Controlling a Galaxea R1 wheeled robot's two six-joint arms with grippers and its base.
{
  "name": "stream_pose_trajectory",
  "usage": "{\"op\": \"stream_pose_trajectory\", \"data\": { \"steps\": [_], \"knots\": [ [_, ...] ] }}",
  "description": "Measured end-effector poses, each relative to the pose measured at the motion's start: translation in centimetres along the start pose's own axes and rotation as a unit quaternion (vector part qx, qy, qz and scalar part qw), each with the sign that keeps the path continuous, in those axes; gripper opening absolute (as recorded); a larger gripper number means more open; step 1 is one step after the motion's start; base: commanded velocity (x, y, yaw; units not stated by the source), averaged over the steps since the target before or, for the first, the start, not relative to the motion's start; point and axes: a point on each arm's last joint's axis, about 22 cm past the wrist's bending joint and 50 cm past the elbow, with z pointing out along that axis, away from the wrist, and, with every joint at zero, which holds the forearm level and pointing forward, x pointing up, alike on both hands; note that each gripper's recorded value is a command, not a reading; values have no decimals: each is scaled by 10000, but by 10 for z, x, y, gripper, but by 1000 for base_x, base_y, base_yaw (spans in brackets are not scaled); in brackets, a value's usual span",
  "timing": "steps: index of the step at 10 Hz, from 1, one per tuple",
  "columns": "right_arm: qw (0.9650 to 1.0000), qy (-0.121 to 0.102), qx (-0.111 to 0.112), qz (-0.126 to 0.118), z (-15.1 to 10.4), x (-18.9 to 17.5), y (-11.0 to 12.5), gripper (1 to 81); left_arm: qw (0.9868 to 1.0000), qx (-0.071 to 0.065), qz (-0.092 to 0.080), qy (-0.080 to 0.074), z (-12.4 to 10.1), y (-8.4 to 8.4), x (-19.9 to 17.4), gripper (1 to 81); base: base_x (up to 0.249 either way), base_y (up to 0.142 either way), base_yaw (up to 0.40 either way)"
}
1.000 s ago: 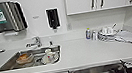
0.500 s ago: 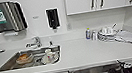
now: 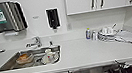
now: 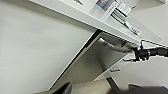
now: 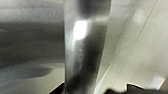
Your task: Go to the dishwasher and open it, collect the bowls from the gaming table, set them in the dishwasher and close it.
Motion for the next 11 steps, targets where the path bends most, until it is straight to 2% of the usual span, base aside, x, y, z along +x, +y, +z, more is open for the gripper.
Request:
{"op": "stream_pose_trajectory", "data": {
  "steps": [3, 5, 11],
  "knots": [
    [9999, -49, -100, -2, -4, -3, 11, 811, 10000, -9, -1, 6, 0, 0, 0, 811, -26, 0, 0],
    [10000, -39, -49, -21, -2, -2, 3, 811, 10000, -41, -17, 9, 2, 1, 1, 811, -85, 0, 0],
    [9989, -45, -443, 122, 1, 0, 48, 811, 10000, -31, -15, 6, 1, 1, 0, 811, -96, 0, 0]
  ]
}}
